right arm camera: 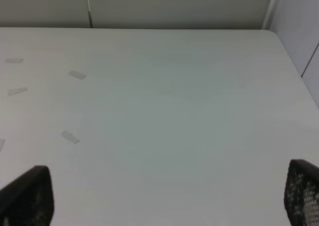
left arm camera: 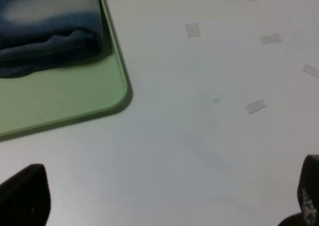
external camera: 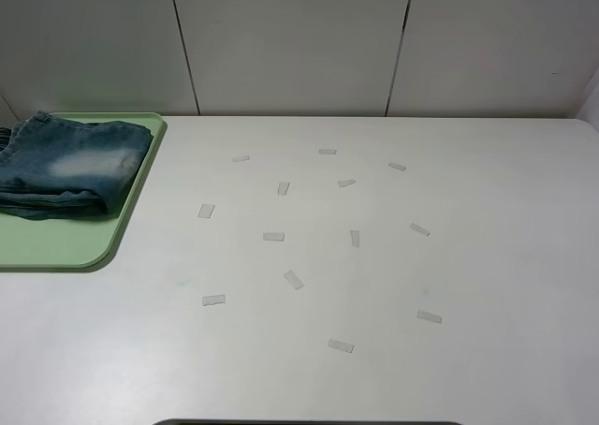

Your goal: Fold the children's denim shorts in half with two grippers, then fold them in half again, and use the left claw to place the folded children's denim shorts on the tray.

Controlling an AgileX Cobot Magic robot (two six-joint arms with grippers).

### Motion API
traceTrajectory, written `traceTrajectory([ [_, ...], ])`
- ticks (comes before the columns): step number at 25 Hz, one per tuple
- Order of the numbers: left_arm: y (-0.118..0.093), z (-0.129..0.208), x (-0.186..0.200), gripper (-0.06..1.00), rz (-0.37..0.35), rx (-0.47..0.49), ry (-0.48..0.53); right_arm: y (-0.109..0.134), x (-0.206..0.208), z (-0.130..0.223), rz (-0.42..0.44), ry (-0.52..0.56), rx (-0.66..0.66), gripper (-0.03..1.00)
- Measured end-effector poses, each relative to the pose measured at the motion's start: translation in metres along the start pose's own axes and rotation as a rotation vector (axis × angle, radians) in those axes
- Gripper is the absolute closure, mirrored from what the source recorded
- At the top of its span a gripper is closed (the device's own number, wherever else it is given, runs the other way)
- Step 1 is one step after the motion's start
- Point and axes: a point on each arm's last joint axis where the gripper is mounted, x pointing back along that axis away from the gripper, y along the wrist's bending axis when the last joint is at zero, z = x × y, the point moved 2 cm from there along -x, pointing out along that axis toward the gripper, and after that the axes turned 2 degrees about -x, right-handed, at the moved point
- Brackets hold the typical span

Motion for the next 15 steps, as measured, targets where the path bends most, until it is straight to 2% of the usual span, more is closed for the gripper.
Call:
traceTrajectory([
  [15,0.0,0.0,0.0,-0.05,0.0,0.0,0.0,0.0,0.0,0.0,0.0,0.0,0.0,0.27],
])
